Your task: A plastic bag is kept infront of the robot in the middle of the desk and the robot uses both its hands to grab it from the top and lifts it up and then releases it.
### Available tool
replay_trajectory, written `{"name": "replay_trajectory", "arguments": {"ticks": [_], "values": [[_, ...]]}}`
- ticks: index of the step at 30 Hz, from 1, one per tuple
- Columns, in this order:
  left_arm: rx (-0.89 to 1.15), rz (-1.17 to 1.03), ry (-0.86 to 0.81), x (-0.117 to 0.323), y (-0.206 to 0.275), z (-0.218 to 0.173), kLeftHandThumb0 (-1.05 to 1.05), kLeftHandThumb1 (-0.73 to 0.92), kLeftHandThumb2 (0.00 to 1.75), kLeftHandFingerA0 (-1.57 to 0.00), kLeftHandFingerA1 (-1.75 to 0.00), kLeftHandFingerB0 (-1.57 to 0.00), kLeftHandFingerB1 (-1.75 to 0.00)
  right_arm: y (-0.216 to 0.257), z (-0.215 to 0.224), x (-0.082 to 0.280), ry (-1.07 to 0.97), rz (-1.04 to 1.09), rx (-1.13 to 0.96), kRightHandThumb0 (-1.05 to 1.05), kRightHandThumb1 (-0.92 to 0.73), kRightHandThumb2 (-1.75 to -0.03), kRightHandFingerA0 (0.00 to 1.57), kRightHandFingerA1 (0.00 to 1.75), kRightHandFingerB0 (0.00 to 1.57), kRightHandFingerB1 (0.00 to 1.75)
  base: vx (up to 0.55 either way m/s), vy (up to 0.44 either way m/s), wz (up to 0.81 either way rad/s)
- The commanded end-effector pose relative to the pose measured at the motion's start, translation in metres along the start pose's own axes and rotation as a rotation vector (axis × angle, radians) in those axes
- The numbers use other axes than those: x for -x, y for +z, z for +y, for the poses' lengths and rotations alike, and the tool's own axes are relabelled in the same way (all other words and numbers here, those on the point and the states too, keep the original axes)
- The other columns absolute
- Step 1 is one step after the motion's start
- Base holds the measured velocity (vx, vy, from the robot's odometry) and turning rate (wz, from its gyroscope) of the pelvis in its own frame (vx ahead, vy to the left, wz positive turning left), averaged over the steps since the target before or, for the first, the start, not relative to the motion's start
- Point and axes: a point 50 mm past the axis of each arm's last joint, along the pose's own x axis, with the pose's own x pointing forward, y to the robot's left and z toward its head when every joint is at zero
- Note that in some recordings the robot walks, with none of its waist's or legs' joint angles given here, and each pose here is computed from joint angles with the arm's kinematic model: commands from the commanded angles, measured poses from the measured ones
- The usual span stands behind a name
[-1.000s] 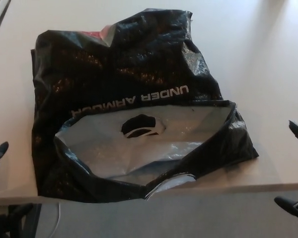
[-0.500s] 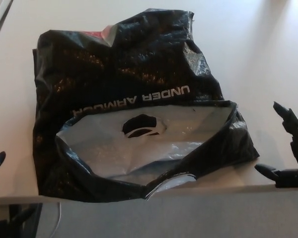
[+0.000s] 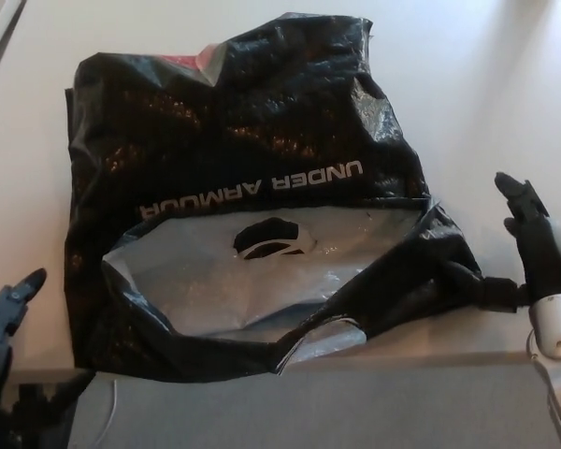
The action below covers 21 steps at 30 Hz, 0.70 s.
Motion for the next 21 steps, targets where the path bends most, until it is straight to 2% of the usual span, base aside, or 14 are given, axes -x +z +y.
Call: {"name": "replay_trajectory", "arguments": {"ticks": [1, 2, 7, 8, 9, 13, 14, 15, 18, 19, 20, 21], "values": [[-0.065, -0.023, -0.007, -0.013, 0.007, 0.003, -0.44, 0.46, 0.62, -0.10, -0.29, -0.03, -0.24, -0.011, -0.001, -0.002, -0.039, 0.074, -0.038, -0.30, -0.33, -0.87, 0.02, 0.47, 0.00, 0.48, 0.00, 0.000, 0.00], [-0.070, -0.032, -0.017, -0.018, 0.011, 0.002, -0.33, 0.47, 0.57, -0.10, -0.24, -0.10, -0.26, -0.011, 0.001, -0.002, -0.031, 0.079, -0.023, -0.29, -0.34, -0.88, 0.01, 0.47, 0.00, 0.49, 0.00, 0.000, 0.00], [-0.032, -0.055, -0.046, -0.026, 0.023, 0.000, -0.34, 0.46, 0.56, -0.10, -0.24, -0.10, -0.26, -0.005, 0.006, -0.005, -0.004, 0.063, -0.029, -0.29, -0.35, -0.89, 0.01, 0.48, 0.00, 0.49, 0.00, 0.000, 0.00], [-0.028, -0.065, -0.064, -0.026, 0.025, -0.002, -0.32, 0.49, 0.55, -0.06, -0.26, -0.08, -0.26, -0.006, 0.009, -0.004, 0.004, 0.062, -0.015, -0.29, -0.38, -0.90, 0.01, 0.47, 0.00, 0.49, 0.00, 0.000, 0.00], [-0.027, -0.078, -0.078, -0.026, 0.027, -0.004, -0.31, 0.49, 0.54, -0.09, -0.26, -0.10, -0.26, -0.006, 0.012, -0.002, 0.016, 0.065, -0.007, -0.29, -0.44, -0.94, 0.00, 0.48, 0.00, 0.49, 0.00, 0.000, 0.00], [-0.079, -0.136, -0.108, -0.029, 0.036, -0.003, -0.36, 0.48, 0.57, -0.10, -0.27, -0.09, -0.26, -0.004, 0.021, 0.003, 0.049, 0.069, 0.007, -0.29, -0.49, -0.97, 0.00, 0.47, 0.00, 0.49, 0.00, 0.000, 0.00], [-0.093, -0.143, -0.108, -0.029, 0.037, -0.003, -0.25, 0.42, 0.91, 0.00, -0.49, 0.00, -0.48, -0.004, 0.022, 0.005, 0.060, 0.066, 0.023, -0.44, -0.60, -0.60, 0.23, 0.35, 0.08, 0.23, 0.00, 0.000, 0.00], [-0.110, -0.144, -0.102, -0.031, 0.039, -0.001, -0.25, 0.42, 0.91, 0.00, -0.49, 0.00, -0.48, -0.003, 0.023, 0.006, 0.064, 0.059, 0.026, -0.44, -0.60, -0.60, 0.23, 0.35, 0.08, 0.23, 0.00, 0.000, 0.00], [-0.084, -0.150, -0.105, -0.031, 0.040, -0.002, -0.22, 0.42, 0.90, 0.00, -0.49, 0.00, -0.48, -0.003, 0.028, 0.013, 0.106, 0.052, 0.040, -0.43, -0.63, -0.59, 0.24, 0.33, 0.05, 0.26, 0.00, 0.000, 0.00], [-0.099, -0.140, -0.114, -0.031, 0.040, -0.002, -0.35, 0.48, 0.57, -0.10, -0.28, -0.09, -0.24, -0.002, 0.029, 0.017, 0.127, 0.043, 0.056, -0.42, -0.63, -0.61, 0.23, 0.35, 0.07, 0.21, 0.00, 0.000, 0.00], [-0.103, -0.138, -0.115, -0.032, 0.041, -0.002, -0.23, 0.45, 0.93, 0.00, -0.49, 0.00, -0.48, 0.000, 0.030, 0.019, 0.142, 0.032, 0.062, -0.42, -0.64, -0.62, 0.22, 0.35, 0.07, 0.21, 0.00, 0.000, 0.00], [-0.098, -0.141, -0.112, -0.034, 0.043, -0.001, -0.23, 0.45, 0.93, 0.00, -0.49, 0.00, -0.48, 0.001, 0.031, 0.020, 0.152, 0.022, 0.062, -0.42, -0.64, -0.62, 0.22, 0.35, 0.07, 0.21, 0.00, 0.000, 0.00]]}}
